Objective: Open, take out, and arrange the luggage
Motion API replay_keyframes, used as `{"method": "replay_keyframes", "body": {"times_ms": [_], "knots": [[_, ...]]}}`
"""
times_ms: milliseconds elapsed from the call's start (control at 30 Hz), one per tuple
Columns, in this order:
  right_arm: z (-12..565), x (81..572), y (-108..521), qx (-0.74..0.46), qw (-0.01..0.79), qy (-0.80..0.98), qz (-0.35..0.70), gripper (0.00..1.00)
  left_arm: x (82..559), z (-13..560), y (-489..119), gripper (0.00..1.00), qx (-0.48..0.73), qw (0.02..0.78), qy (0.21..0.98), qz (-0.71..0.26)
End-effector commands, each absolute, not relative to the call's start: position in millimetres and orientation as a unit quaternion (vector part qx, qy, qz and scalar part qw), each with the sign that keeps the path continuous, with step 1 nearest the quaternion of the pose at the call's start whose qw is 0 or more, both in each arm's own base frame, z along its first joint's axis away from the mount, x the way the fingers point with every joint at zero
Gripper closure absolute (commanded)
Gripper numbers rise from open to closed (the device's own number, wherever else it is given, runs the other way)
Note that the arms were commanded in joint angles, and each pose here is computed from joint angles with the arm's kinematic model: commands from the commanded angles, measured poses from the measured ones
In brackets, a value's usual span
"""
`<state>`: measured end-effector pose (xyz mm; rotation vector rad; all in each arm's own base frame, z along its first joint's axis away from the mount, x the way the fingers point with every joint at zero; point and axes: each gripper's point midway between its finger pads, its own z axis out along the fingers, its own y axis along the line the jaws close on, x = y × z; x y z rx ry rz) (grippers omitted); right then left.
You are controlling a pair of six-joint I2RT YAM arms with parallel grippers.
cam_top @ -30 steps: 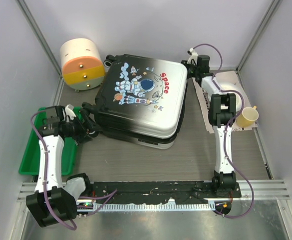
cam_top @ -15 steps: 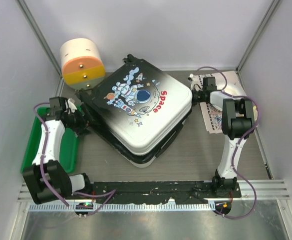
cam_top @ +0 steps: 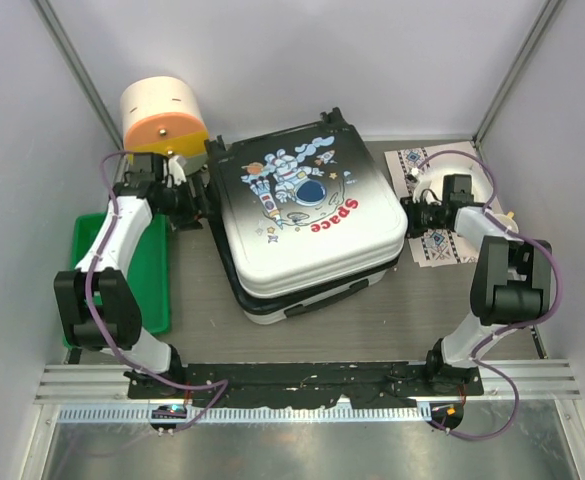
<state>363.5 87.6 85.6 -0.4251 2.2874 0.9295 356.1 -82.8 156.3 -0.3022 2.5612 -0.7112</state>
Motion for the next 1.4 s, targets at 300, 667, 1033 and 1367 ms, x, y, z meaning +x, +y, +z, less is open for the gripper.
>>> {"method": "replay_keyframes", "body": {"times_ms": [300,667,1033,1367], "knots": [[127,324,129,-0.201,0.344,0.836,0.378,0.63,321,228,-46,0.22,-0.092,0.34,0.892,-0.283],[162,269,44,-0.175,0.4,0.852,0.288,0.46,290,260,-32,0.18,-0.099,0.399,0.868,-0.278],[151,189,78,-0.436,0.376,0.766,0.286,0.47,281,244,-36,0.22,-0.15,0.379,0.869,-0.281],[110,189,87,-0.447,0.366,0.772,0.263,0.49,329,178,-105,0.27,-0.115,0.293,0.89,-0.329]]}}
